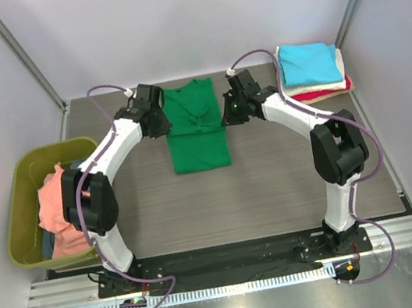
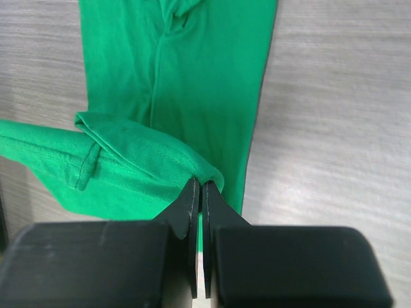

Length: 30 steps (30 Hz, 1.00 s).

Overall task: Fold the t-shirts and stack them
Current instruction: Fold the tshirt

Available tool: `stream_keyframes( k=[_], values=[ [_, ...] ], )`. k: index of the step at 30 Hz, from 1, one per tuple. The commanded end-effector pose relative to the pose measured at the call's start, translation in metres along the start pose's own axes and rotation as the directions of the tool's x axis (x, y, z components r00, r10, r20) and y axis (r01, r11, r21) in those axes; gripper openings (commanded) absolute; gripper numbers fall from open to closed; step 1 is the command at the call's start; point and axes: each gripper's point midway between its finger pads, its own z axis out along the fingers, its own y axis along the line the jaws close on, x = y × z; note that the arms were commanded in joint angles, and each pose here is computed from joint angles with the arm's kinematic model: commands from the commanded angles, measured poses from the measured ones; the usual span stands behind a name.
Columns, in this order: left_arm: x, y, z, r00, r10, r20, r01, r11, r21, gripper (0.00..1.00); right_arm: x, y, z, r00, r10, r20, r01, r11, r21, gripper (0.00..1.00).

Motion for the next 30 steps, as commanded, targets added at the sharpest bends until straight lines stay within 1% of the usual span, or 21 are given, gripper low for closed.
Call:
stream_keyframes(
  k=[1, 7, 8, 9, 15, 16, 18, 22, 23, 24, 26, 27, 28, 29, 30],
  values=[
    [-0.021, 0.0, 0.003, 1.0, -0.008, 0.028, 0.008, 1.0, 0.012, 0.0, -0.026, 0.01, -0.002, 0.998, -0.037, 0.041, 0.039, 0.998, -0.049, 0.01],
    [-0.025, 0.004, 0.028, 1.0, -0.015, 0.001, 0.015, 1.0, -0.002, 0.0, -0.038, 0.004, 0.014, 0.999, -0.028, 0.04, 0.03, 0.998, -0.049, 0.01],
    [-0.032, 0.002, 0.029, 1.0, -0.021, 0.009, 0.021, 1.0, 0.006, 0.0, -0.039, 0.002, 0.017, 0.999, -0.026, 0.038, 0.028, 0.999, -0.046, 0.01],
    [-0.028, 0.001, 0.037, 1.0, -0.019, -0.014, 0.019, 1.0, 0.014, 0.0, -0.04, 0.002, 0.021, 0.999, -0.024, 0.037, 0.025, 0.998, -0.049, 0.01],
    [-0.039, -0.006, 0.054, 1.0, -0.003, -0.019, 0.004, 1.0, 0.031, 0.0, -0.051, -0.004, 0.032, 0.999, -0.013, 0.041, 0.015, 0.999, -0.049, 0.01],
    [-0.035, -0.004, 0.062, 0.999, -0.005, -0.038, 0.006, 1.0, 0.023, 0.0, -0.048, -0.004, 0.037, 0.999, -0.014, 0.031, 0.016, 0.998, -0.052, 0.01],
    [-0.039, -0.007, 0.066, 0.999, -0.007, -0.036, 0.008, 1.0, 0.028, 0.0, -0.055, -0.005, 0.04, 0.999, -0.009, 0.037, 0.012, 0.998, -0.062, 0.01],
    [-0.04, -0.007, 0.075, 0.998, -0.013, -0.06, 0.014, 1.0, 0.022, 0.0, -0.059, -0.005, 0.049, 0.999, -0.006, 0.033, 0.009, 0.997, -0.078, 0.01],
    [-0.036, -0.005, 0.083, 0.997, -0.014, -0.077, 0.015, 1.0, 0.01, 0.0, -0.058, -0.007, 0.054, 1.0, -0.002, 0.022, 0.003, 0.997, -0.079, 0.01],
    [-0.035, -0.003, 0.084, 0.996, -0.016, -0.089, 0.016, 1.0, -0.001, 0.02, -0.061, -0.009, 0.056, 1.0, 0.004, 0.025, -0.002, 0.997, -0.081, 0.02],
    [-0.039, -0.002, 0.094, 0.994, -0.039, -0.098, 0.038, 0.999, -0.012, 0.06, -0.063, -0.007, 0.061, 1.0, 0.016, 0.016, -0.014, 0.994, -0.105, 0.13],
    [-0.041, 0.0, 0.098, 0.993, -0.049, -0.106, 0.046, 0.999, -0.026, 0.09, -0.069, -0.004, 0.071, 1.0, 0.011, 0.018, -0.009, 0.992, -0.126, 0.18],
    [-0.058, -0.004, 0.091, 0.994, -0.063, -0.089, 0.061, 0.998, -0.023, 0.17, -0.072, -0.005, 0.073, 1.0, 0.021, 0.004, -0.02, 0.991, -0.129, 0.41],
    [-0.063, -0.005, 0.093, 0.994, -0.067, -0.089, 0.066, 0.998, -0.018, 0.25, -0.076, -0.006, 0.077, 0.999, 0.034, -0.004, -0.034, 0.991, -0.132, 0.52],
    [-0.051, 0.0, 0.107, 0.987, -0.068, -0.146, 0.063, 0.997, -0.042, 0.32, -0.091, 0.0, 0.078, 0.999, 0.037, 0.017, -0.034, 0.988, -0.153, 0.6]
  ],
)
